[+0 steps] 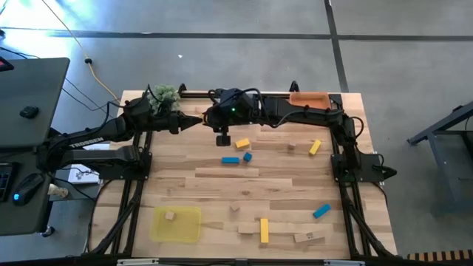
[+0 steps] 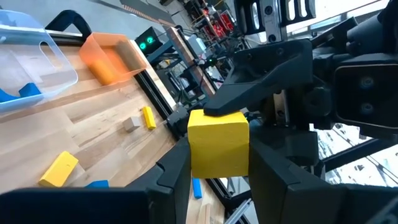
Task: Sort & place blocks by color
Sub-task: Put the yellow block into the orange bin
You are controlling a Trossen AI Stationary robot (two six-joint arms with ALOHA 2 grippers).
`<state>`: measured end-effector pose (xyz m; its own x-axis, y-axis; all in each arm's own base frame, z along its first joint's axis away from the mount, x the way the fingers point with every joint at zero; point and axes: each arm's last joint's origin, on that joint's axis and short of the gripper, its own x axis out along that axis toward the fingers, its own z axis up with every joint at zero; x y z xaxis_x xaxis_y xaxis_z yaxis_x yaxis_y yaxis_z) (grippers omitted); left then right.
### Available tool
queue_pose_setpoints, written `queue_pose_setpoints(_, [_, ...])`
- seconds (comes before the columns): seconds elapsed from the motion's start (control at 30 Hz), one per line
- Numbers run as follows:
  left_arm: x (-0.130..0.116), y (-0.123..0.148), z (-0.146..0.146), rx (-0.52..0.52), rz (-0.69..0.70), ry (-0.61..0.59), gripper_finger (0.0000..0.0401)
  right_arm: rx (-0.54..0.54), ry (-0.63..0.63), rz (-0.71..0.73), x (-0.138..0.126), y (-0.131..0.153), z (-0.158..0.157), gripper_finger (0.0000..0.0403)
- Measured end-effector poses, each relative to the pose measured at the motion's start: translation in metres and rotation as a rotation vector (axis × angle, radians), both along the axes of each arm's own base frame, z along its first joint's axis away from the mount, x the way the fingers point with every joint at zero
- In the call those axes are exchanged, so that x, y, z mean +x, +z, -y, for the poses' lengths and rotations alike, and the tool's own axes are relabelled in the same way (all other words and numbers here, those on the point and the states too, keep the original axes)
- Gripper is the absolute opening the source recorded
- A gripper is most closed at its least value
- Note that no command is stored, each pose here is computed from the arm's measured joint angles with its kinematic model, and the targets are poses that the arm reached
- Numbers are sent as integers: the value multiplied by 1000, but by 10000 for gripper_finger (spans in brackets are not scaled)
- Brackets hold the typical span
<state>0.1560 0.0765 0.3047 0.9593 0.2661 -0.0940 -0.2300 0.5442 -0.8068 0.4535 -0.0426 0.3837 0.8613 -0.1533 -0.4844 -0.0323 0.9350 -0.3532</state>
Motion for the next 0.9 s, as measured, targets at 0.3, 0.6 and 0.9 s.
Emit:
queue_pose_setpoints(0.3, [0, -1, 0, 13, -13, -6, 147, 86, -71, -35, -3, -4, -2, 106])
queue_pose_setpoints(0.6, [1, -1, 0, 75, -32, -10, 199, 185, -204, -261, -18, -23, -5, 106])
queue_pose_setpoints(0.9, [1, -2, 0, 172, -62, -20, 198, 213, -383, -471, -38, -37, -9, 106])
